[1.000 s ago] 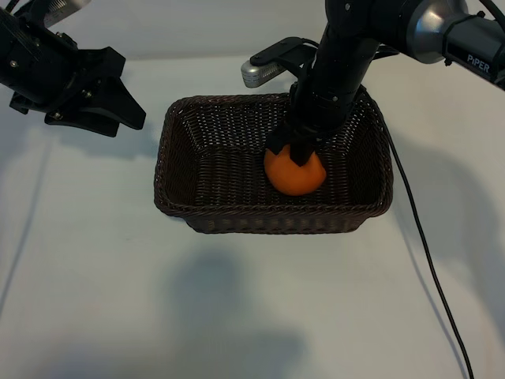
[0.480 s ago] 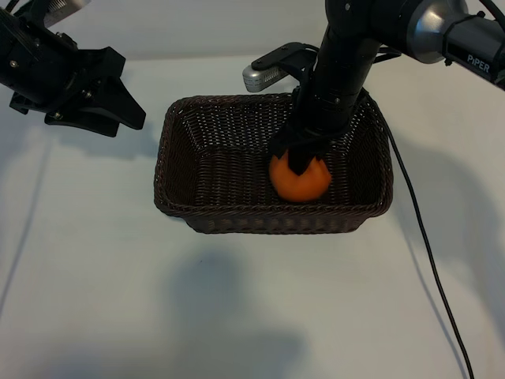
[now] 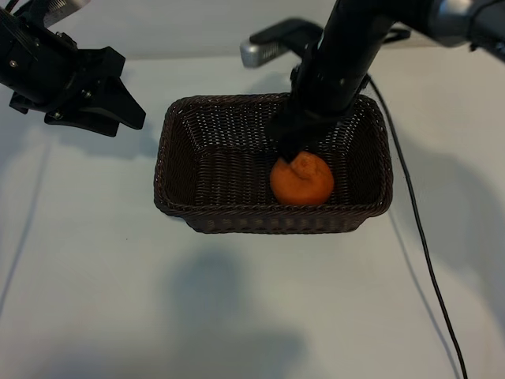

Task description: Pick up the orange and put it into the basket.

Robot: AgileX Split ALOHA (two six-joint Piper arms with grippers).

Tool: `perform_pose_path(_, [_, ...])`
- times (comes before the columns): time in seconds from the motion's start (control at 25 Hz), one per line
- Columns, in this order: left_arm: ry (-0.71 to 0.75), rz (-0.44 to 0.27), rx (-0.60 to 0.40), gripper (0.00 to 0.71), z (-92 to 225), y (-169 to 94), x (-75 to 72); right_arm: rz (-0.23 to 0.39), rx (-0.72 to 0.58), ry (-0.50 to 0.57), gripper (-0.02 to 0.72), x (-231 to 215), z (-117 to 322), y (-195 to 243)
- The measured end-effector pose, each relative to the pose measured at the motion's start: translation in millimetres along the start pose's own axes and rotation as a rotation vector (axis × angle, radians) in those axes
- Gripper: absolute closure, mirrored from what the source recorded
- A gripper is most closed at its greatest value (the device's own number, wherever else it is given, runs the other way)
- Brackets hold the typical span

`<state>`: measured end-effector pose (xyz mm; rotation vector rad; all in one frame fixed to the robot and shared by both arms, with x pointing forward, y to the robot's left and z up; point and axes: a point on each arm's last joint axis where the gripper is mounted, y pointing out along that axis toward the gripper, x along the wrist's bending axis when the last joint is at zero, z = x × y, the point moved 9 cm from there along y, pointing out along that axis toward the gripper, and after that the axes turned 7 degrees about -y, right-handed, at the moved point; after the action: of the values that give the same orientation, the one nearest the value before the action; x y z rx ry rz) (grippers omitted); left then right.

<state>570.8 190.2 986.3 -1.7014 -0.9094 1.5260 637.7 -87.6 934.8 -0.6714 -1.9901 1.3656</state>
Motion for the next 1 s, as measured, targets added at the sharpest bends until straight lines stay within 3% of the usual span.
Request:
perform_pose_path(0.24, [0.000,0.000,0.000,0.238,0.0,0.0,0.0,0.043,-0.093,-0.029,0.204,8.7,-5.9,-46.4])
perform_pose_path(0.56, [0.000,0.000,0.000,0.238,0.0,0.0,0.0,0.084,-0.203,0.029,0.231,-8.8,1.0,-99.7])
perform_pose_path(1.0, [0.000,0.000,0.000,0.238,0.0,0.0,0.0,0.109,-0.221,0.132,0.274,-45.1,52.6,-128.1])
